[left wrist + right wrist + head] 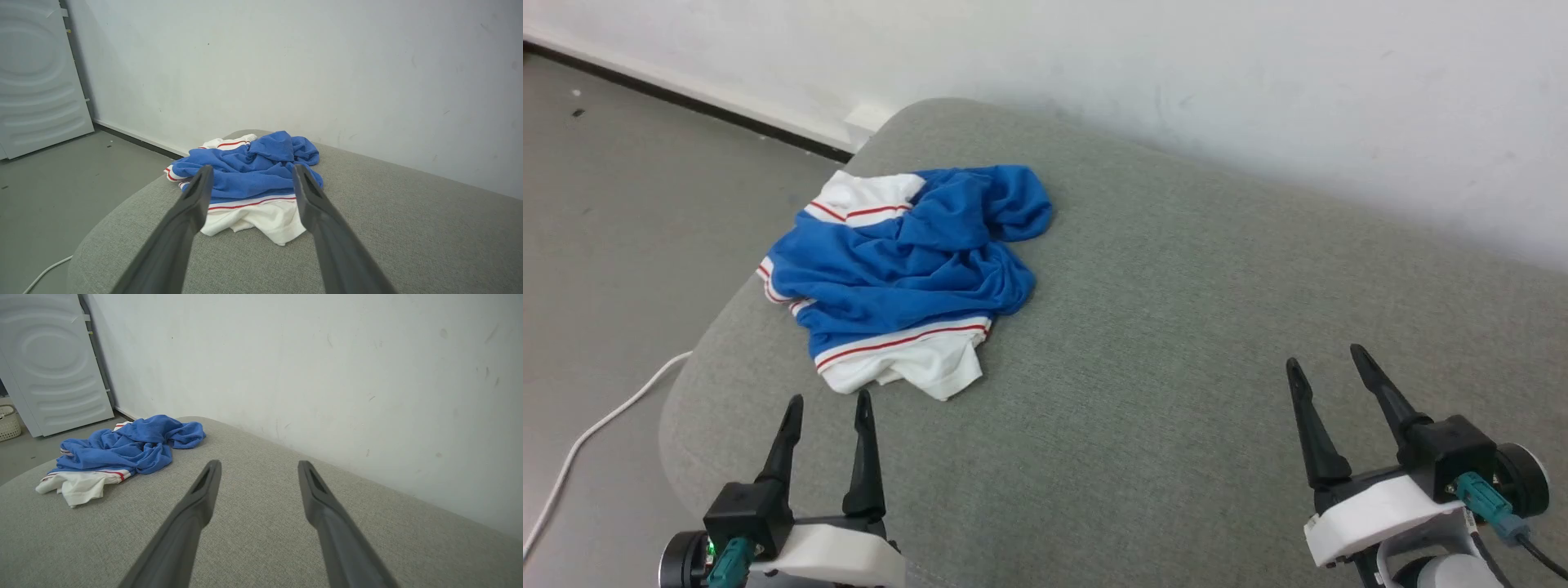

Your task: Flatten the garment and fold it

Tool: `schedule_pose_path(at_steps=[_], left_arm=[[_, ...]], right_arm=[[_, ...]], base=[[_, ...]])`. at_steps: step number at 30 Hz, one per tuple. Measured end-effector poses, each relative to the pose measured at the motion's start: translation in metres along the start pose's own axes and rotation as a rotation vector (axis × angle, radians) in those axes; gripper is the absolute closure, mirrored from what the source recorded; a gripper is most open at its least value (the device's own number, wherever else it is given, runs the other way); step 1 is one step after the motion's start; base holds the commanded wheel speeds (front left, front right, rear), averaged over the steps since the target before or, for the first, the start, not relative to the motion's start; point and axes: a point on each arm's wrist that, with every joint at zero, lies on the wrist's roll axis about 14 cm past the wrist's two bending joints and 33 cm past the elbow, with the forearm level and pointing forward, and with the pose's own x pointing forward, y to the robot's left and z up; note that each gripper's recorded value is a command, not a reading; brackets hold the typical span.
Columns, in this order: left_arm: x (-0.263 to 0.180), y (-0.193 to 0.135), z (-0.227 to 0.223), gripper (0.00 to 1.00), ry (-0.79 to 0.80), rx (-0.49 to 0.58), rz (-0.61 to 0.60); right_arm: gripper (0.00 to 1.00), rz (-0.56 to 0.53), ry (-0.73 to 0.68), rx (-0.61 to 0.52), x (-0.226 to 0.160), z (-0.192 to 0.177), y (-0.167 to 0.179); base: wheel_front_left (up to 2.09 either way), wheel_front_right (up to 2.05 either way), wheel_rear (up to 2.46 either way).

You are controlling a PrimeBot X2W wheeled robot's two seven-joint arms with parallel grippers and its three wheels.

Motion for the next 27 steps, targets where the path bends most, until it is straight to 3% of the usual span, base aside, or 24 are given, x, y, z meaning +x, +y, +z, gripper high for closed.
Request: schedule_pose_path(at_steps=[27], left_arm=[[-0.023, 0.039, 0.01, 0.0, -0.049, 0.002, 0.147]], right_arm=[[0.0, 0.132, -0.017, 0.029, 0.024, -0.005, 0.041]], base=[[0.0, 0.0, 0.0]])
